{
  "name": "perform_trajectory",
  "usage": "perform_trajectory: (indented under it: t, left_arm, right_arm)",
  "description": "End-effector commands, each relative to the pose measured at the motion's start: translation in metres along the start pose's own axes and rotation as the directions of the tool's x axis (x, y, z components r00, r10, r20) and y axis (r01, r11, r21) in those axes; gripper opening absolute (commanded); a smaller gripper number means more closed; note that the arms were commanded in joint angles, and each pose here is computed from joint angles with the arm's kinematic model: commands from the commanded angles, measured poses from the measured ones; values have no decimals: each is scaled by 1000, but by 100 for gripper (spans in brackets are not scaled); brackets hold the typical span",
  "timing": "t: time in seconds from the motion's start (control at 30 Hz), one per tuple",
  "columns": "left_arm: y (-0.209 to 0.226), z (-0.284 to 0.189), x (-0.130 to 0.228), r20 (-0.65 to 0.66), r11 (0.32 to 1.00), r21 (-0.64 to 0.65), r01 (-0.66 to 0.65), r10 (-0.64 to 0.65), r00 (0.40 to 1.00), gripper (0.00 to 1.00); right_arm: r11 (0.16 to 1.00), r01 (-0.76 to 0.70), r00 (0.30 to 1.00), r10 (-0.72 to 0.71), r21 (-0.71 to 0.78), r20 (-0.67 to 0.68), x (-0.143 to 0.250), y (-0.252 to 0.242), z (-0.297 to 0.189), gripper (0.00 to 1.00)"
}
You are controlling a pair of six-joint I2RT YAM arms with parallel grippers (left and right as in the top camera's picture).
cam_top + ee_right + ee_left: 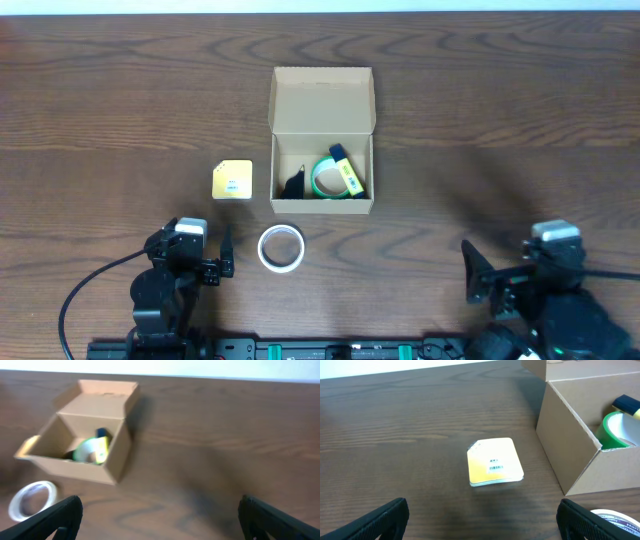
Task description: Pack container
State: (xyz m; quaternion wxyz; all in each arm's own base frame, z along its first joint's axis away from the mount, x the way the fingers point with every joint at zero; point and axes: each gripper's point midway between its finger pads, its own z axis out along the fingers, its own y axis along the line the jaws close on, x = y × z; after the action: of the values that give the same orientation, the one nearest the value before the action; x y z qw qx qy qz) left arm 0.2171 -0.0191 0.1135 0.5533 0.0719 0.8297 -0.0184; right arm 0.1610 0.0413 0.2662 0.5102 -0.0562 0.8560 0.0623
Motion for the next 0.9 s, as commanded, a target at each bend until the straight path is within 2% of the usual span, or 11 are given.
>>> perform_trajectory:
  t: [0.0,0.1,0.23,0.37,0.6,0.87]
  left_arm:
    - [-2,3,8,-18,1000,10,-11,11,1000,95]
    - [-2,3,8,-18,1000,11,-11,11,1000,95]
    - [-2,3,8,-18,1000,11,-11,11,1000,95]
    - [-2,3,8,-18,1000,11,-11,11,1000,96]
    - [-2,3,8,-18,1000,11,-11,11,1000,95]
    - [-2,3,8,-18,1000,11,-11,11,1000,95]
  right_arm:
    - [978,138,990,-139,158,-5,14,-22,20,99]
    - [970,112,993,-120,217,22,32,-29,55,99]
    - [986,99,991,-110,133,79,54,-28,95,99]
    - [988,27,996,-40,155,81,74,-46,101,99]
    - [985,6,998,-17,174,61,97,-54,107,99]
    - [985,15,997,-3,174,-71,134,-54,112,99]
